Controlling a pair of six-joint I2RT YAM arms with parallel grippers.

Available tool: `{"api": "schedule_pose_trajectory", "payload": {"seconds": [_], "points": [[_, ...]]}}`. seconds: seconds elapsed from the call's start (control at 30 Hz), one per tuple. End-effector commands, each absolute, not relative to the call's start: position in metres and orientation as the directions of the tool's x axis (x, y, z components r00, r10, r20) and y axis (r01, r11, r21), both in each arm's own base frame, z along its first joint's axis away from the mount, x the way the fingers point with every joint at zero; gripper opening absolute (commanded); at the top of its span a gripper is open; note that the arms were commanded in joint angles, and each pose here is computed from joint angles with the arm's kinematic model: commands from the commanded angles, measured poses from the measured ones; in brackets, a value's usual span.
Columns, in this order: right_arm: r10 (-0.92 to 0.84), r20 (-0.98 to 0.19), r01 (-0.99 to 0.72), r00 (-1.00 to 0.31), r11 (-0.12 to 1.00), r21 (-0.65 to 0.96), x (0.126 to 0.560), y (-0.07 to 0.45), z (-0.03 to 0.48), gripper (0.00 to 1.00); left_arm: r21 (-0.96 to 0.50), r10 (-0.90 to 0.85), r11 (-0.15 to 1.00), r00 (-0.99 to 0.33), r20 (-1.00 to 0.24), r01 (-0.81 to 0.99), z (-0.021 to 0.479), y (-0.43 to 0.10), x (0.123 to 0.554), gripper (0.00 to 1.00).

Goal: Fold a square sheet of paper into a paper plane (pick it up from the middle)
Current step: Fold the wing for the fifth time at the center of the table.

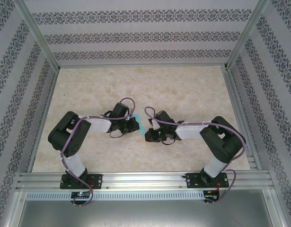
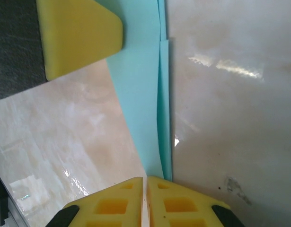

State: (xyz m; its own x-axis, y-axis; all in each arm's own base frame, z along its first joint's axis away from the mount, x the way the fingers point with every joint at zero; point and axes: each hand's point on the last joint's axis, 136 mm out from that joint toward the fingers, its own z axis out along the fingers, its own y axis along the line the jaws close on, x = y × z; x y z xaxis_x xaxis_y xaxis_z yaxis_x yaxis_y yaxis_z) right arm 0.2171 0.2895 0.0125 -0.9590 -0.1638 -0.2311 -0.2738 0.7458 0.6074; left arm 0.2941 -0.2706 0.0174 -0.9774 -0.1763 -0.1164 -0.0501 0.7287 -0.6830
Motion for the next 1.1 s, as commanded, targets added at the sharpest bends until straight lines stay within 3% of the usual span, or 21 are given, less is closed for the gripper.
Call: {"api": "schedule_pose_trajectory", "payload": {"seconds": [0.0,0.33,0.67,1.07], "points": [[-0.195,-0.053,-0.193,-0.979,0.822,0.536,0.174,0.253,-0.019,0.12,-0.573,-0.195,0.813,-0.975,-0.102,-0.103,-0.014,-0.248,0.289,0.07],[-0.194,-0.070,-0.201,-0.979,0.821,0.534,0.167,0.244,-0.014,0.12,-0.586,-0.191,0.805,-0.976,-0.106,-0.094,-0.011,-0.251,0.290,0.07],[-0.168,-0.315,-0.329,-0.934,0.744,0.581,0.216,0.281,0.059,0.14,-0.610,-0.178,0.789,-0.978,-0.108,-0.076,-0.007,-0.256,0.290,0.07],[-0.170,-0.260,-0.296,-0.950,0.752,0.589,0.244,0.318,0.024,0.13,-0.621,-0.170,0.780,-0.980,-0.100,-0.072,-0.004,-0.259,0.289,0.07]]}}
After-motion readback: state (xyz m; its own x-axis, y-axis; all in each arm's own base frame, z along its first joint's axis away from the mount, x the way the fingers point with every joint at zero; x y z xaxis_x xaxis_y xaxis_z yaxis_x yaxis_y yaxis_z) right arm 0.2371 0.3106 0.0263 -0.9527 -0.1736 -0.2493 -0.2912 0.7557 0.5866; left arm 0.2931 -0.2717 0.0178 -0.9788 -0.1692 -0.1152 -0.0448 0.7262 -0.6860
